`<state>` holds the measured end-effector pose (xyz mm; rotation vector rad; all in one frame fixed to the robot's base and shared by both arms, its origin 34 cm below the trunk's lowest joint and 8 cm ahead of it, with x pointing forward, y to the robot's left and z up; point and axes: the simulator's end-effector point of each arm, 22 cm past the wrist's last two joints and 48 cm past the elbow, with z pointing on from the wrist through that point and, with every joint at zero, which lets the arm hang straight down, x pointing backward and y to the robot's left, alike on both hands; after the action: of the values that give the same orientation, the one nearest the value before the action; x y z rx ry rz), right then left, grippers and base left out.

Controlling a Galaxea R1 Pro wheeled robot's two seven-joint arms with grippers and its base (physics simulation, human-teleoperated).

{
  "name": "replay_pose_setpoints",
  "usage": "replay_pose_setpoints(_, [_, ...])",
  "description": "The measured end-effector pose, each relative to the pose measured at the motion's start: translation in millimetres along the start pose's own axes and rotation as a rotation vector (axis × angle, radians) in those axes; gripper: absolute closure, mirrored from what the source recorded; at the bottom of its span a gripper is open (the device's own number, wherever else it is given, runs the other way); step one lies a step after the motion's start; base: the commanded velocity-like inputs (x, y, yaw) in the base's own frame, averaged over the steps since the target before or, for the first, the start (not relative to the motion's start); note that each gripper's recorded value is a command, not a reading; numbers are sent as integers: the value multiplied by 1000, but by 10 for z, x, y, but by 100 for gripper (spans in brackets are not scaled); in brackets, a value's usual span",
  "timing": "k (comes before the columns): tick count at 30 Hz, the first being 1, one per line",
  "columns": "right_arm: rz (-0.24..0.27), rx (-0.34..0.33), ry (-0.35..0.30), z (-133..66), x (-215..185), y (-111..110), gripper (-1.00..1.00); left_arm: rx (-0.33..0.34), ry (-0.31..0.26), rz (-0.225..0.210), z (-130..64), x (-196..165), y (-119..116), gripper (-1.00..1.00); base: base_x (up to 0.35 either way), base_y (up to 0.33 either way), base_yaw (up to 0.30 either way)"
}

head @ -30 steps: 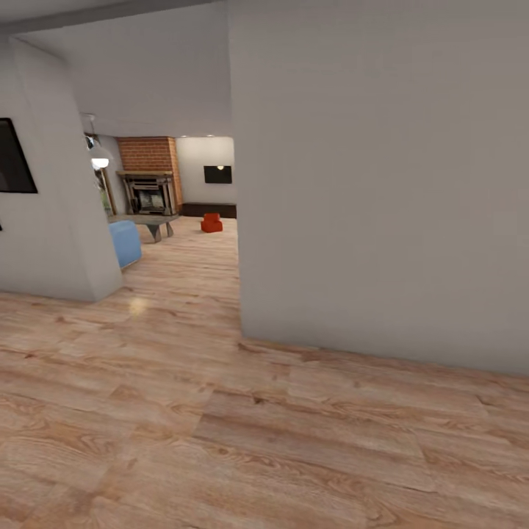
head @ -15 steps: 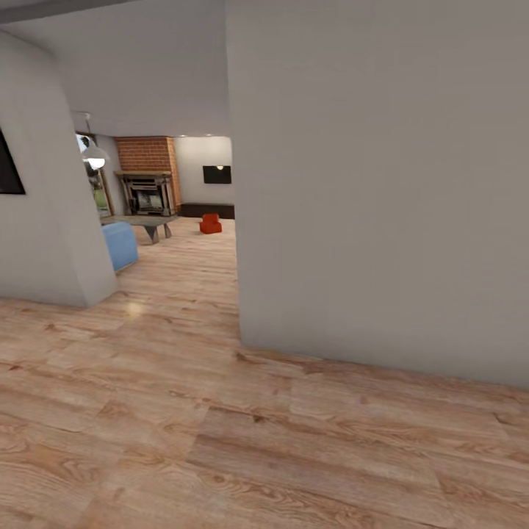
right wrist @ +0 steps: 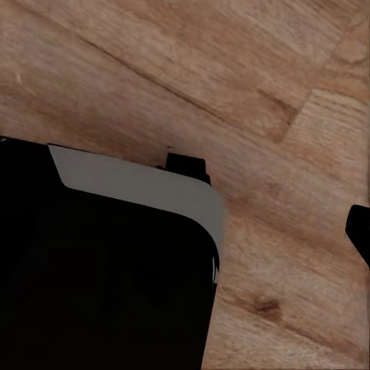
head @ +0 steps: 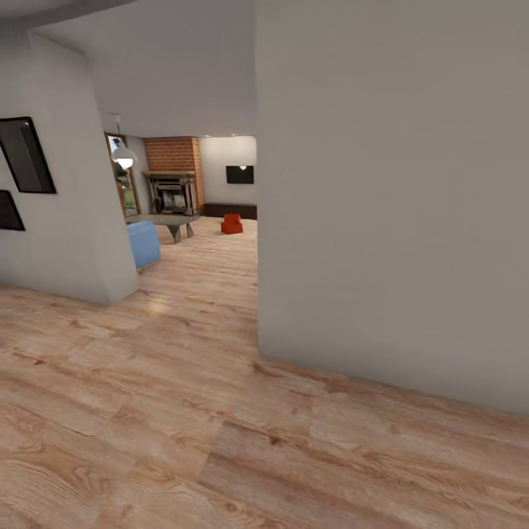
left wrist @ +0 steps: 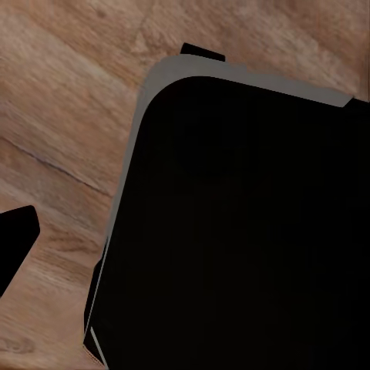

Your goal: Move the two storage containers from the living room to the garage. In the garage, place one container on the floor and stack the other container on top of it (either order is fine).

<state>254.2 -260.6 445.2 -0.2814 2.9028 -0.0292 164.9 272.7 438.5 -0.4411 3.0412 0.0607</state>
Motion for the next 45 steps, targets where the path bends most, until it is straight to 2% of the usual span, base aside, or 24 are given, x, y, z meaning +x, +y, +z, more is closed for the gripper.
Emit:
replay_pose_setpoints(34, [3,1,1,0,3,-2,-100,-2,1,0,0,4,11,-100,322,0,274])
replay_pose_setpoints(45, [6,2,1,0,6,-13,-100,-1,1,0,0,5,8,-100,322,0,69])
